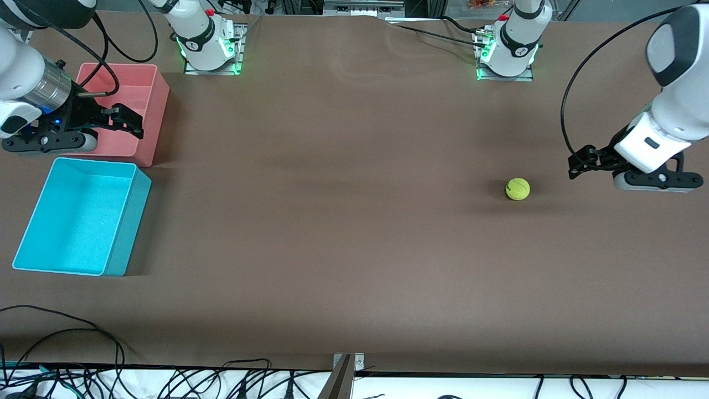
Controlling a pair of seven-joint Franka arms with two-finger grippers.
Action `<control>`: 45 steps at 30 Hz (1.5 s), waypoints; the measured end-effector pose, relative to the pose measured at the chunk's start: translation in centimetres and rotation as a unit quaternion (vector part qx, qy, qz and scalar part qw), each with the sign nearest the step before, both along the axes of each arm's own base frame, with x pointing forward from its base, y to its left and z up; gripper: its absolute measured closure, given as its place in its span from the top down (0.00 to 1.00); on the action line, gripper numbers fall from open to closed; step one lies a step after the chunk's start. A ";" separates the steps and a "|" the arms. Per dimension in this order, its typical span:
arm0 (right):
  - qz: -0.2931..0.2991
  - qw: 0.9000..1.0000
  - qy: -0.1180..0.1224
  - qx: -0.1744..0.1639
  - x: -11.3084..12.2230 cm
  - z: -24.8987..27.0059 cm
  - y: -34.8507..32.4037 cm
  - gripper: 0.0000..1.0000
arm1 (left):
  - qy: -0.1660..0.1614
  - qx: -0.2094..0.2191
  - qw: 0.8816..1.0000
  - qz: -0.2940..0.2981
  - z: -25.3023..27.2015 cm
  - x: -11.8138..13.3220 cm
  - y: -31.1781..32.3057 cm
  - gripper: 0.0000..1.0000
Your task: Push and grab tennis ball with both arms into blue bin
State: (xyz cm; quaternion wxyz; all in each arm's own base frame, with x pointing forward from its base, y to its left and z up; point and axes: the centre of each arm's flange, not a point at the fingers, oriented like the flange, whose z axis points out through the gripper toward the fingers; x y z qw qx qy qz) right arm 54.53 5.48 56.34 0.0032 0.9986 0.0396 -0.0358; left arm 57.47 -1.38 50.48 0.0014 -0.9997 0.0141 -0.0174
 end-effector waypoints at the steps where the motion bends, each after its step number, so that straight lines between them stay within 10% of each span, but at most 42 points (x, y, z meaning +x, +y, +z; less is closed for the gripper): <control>1: 0.000 1.000 0.000 0.000 0.0 0.0 0.0 1.00 | -0.002 0.000 1.000 0.000 -0.5 -0.1 0.0 1.00; 17: 0.000 1.000 0.000 0.000 0.0 0.0 0.0 1.00 | -0.012 0.000 1.000 -0.012 -7.5 -2.6 0.8 1.00; 45: 0.000 1.000 0.000 0.000 0.0 0.0 0.0 1.00 | 0.036 0.000 0.977 -0.211 -19.9 -9.3 1.2 1.00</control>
